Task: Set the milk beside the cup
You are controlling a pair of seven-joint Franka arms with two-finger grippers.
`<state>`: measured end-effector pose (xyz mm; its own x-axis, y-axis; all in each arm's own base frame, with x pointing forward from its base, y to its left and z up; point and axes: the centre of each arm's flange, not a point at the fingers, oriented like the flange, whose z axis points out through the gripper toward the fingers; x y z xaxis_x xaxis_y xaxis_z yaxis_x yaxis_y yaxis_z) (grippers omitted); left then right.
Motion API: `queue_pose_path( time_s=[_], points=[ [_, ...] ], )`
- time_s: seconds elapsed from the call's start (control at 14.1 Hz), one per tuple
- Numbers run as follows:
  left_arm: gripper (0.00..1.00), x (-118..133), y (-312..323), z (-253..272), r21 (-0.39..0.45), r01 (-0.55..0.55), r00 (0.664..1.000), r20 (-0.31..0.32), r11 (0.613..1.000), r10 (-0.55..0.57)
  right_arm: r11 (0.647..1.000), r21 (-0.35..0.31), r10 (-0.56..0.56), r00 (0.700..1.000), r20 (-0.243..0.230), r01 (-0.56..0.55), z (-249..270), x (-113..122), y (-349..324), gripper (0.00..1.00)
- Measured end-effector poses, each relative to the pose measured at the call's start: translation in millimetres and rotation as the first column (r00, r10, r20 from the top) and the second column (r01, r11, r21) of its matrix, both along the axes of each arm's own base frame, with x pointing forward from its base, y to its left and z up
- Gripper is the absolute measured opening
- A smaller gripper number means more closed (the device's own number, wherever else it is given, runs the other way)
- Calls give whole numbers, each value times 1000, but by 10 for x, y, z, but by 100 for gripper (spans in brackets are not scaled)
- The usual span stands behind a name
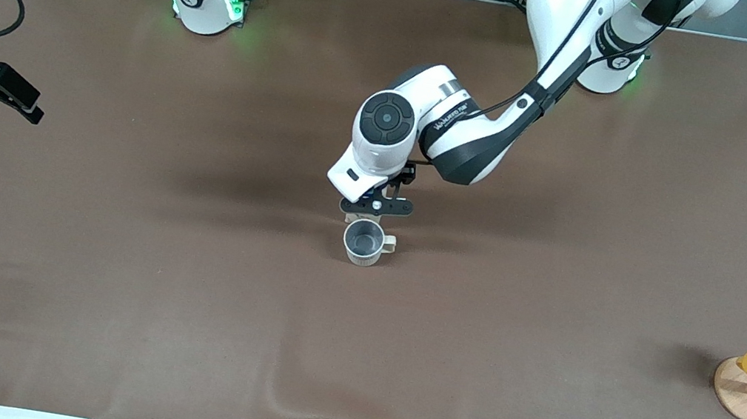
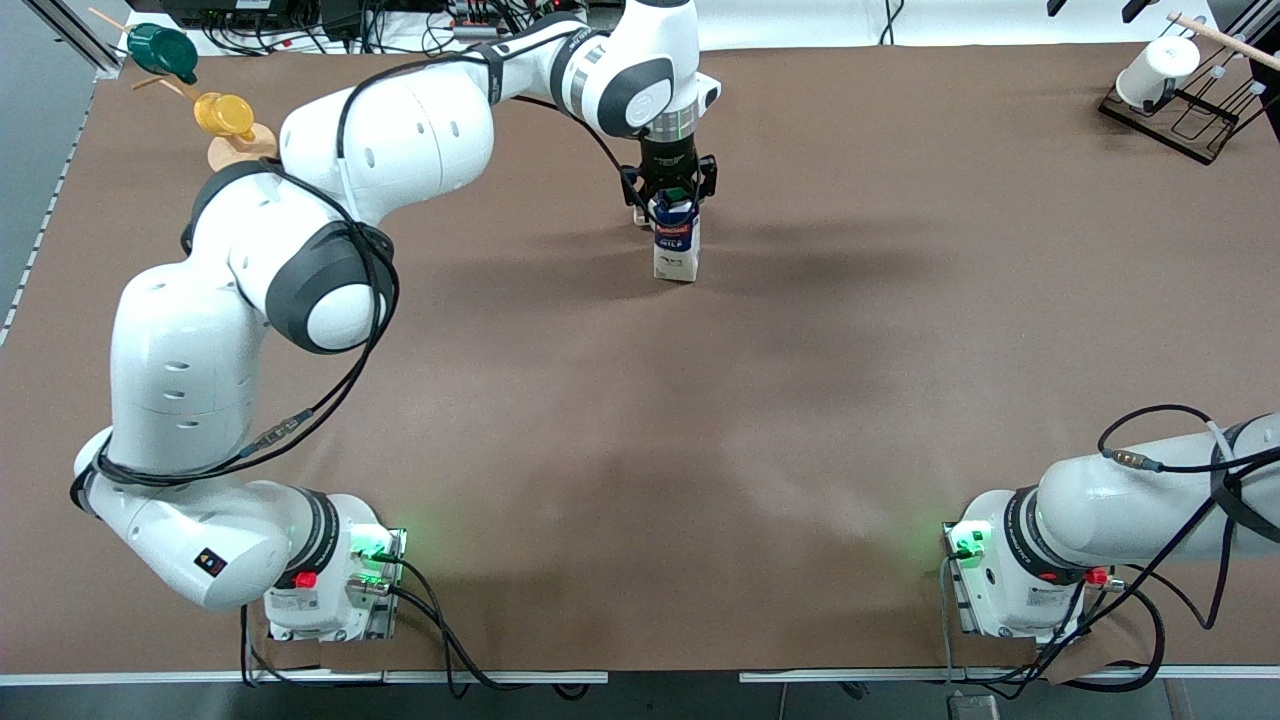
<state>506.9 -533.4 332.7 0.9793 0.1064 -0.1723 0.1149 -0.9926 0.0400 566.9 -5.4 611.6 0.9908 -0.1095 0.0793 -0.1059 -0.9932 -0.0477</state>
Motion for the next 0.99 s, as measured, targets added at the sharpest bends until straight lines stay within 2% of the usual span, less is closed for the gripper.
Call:
queue_pose_path(
  time_s=[0.14,0.35,0.64,0.78,0.99],
  points=[
    [100,22,-6,57,-8,-1,1000,9,1000,1,1000,0,1,1000,13,-1,73,2,5,100],
    [100,28,-1,267,-20,0,1000,24,1000,0,1000,0,3,1000,-1,-3,105,-19,10,100],
    [100,83,165,879,-43,-15,997,72,999,18,1000,0,3,1000,-10,-3,86,-18,12,100],
    [100,378,554,1200,-54,-78,990,117,995,84,1000,0,4,1000,-13,-4,70,-11,14,100],
    [100,1061,1698,1576,-31,-143,974,175,989,146,1000,-1,5,1000,-18,-5,57,-9,17,100]
  ],
)
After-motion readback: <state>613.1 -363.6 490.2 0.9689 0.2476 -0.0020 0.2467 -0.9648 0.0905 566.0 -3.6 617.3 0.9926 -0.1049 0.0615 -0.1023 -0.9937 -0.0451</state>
